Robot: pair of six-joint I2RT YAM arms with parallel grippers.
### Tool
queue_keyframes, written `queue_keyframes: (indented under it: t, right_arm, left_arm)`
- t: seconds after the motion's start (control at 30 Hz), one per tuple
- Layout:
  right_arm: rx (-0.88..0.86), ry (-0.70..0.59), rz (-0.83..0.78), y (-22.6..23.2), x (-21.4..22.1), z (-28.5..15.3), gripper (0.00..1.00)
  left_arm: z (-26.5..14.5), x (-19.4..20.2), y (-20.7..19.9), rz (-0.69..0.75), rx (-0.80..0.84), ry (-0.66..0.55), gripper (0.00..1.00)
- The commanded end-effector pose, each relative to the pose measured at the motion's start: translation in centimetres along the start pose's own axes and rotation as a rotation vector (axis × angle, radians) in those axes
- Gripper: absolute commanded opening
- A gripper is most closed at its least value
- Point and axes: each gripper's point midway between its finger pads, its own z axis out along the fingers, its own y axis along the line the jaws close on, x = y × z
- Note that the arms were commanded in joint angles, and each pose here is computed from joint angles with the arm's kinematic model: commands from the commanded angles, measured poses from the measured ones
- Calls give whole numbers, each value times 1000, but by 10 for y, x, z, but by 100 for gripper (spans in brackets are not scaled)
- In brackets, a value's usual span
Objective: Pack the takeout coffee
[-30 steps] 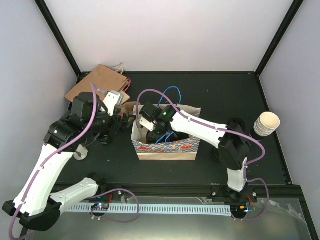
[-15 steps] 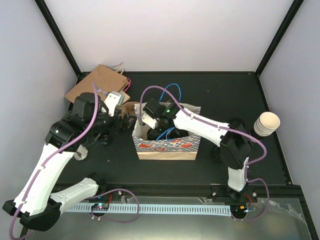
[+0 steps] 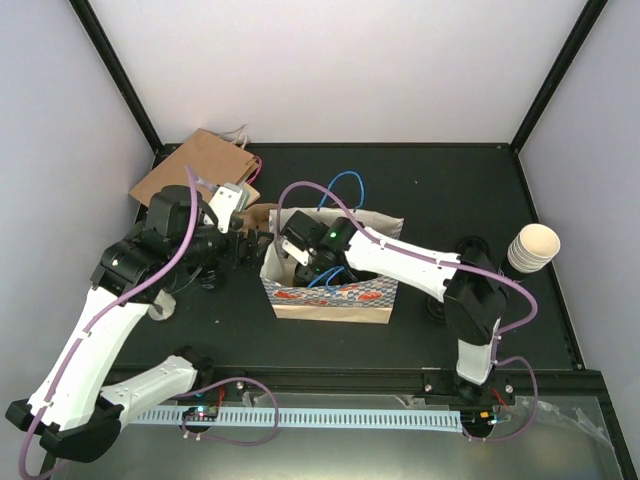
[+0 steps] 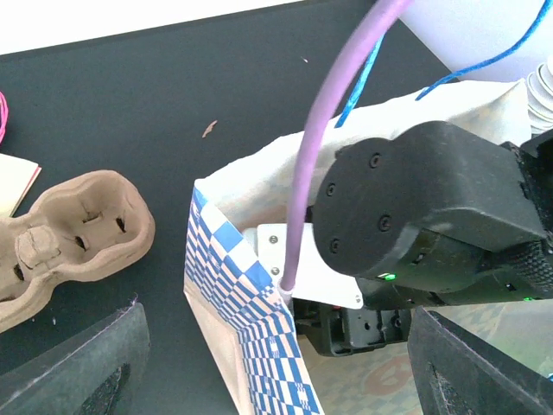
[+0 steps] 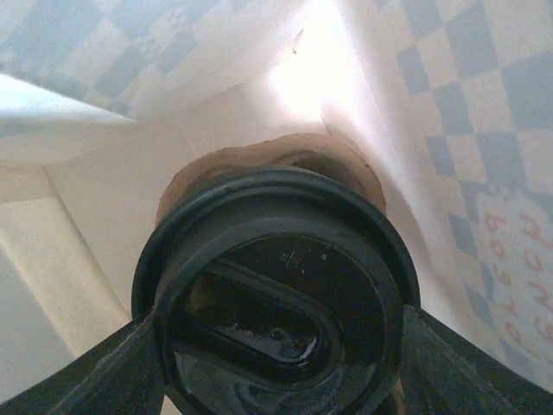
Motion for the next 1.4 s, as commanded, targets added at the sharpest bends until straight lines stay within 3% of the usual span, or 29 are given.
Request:
queue_keyframes:
  t: [0.0, 0.13, 0.53, 0.57, 0.6, 0.63, 1.37]
  right_arm:
    - [-108, 272, -18, 23, 82, 50, 55]
    - [-163, 222, -17, 25, 69, 39, 55]
    - [-103, 178, -3, 11, 38, 5, 63]
    - [-96, 167, -4, 10, 33, -1, 72]
    - [-94, 153, -1, 10, 29, -6, 96]
    - [-99, 137, 0, 10, 25, -11, 100]
    - [-71, -155, 70, -2, -19, -125, 100]
  left_arm:
    - [-4, -3, -2, -14, 15, -18, 84]
    - [-6, -3, -3, -13, 15, -24, 84]
    - [-8, -3, -3, -20, 12, -29, 84]
    - [-9, -4, -2, -20, 12, -31, 84]
    - [-9, -4, -3, -20, 13, -31, 84]
    - [-9, -4, -3, -20, 13, -32, 84]
    - [-6, 4, -8, -15, 48, -4, 85]
